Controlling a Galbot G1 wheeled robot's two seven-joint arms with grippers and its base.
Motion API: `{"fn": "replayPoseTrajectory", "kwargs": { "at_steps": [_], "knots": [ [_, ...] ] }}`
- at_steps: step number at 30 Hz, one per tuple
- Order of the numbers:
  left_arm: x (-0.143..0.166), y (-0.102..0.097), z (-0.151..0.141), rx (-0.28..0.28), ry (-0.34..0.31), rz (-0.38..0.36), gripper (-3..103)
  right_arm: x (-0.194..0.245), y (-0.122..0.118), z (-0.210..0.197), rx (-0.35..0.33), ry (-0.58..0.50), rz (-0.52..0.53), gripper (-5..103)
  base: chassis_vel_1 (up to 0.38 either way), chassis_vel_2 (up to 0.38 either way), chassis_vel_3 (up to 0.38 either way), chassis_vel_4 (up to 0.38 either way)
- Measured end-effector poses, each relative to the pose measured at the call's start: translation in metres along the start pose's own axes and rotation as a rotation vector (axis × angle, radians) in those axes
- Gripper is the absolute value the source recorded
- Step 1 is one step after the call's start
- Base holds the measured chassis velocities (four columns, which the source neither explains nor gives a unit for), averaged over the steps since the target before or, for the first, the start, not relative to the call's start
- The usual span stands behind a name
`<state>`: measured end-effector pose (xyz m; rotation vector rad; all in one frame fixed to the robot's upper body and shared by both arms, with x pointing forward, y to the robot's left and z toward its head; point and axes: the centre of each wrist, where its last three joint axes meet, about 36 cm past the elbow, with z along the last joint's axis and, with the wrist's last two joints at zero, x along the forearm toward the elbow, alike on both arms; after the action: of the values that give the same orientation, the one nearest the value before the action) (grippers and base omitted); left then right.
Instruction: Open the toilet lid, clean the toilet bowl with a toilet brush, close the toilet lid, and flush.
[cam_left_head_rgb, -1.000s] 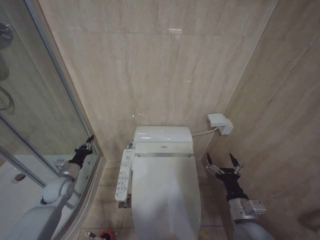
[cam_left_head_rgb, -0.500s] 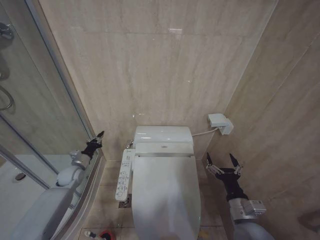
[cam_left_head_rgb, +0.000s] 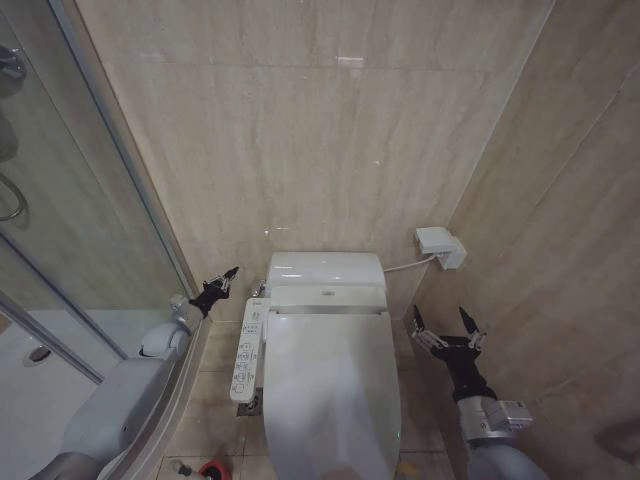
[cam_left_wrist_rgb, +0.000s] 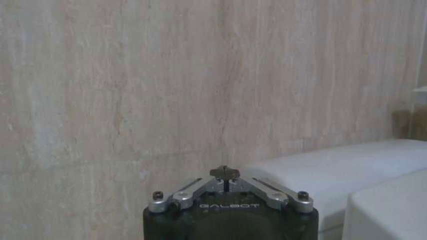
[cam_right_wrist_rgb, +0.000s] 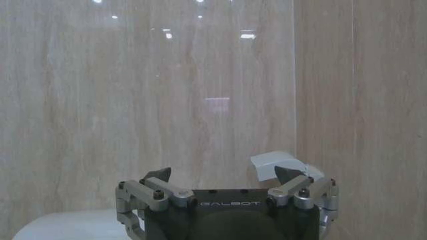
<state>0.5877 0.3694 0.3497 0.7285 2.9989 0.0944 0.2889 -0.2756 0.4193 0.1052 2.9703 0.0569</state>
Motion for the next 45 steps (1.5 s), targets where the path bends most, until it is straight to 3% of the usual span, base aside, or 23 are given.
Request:
{"fn": "replayPoseTrajectory", "kwargs": {
  "at_steps": [11, 33, 45],
  "knots": [
    [0.001, 0.005, 0.008, -0.011, -0.002, 0.023, 0, 0.000, 0.000, 0.000, 0.000, 0.000, 0.000, 100, 0.000, 0.000, 0.000, 0.000],
    [-0.009, -0.016, 0.012, 0.003, -0.040, 0.034, 0, 0.000, 0.000, 0.000, 0.000, 0.000, 0.000, 100, -0.038, 0.030, 0.035, -0.031],
    [-0.010, -0.015, 0.010, 0.001, -0.048, 0.034, 0, 0.000, 0.000, 0.000, 0.000, -0.001, 0.000, 100, -0.097, 0.044, 0.094, -0.049]
  ]
}}
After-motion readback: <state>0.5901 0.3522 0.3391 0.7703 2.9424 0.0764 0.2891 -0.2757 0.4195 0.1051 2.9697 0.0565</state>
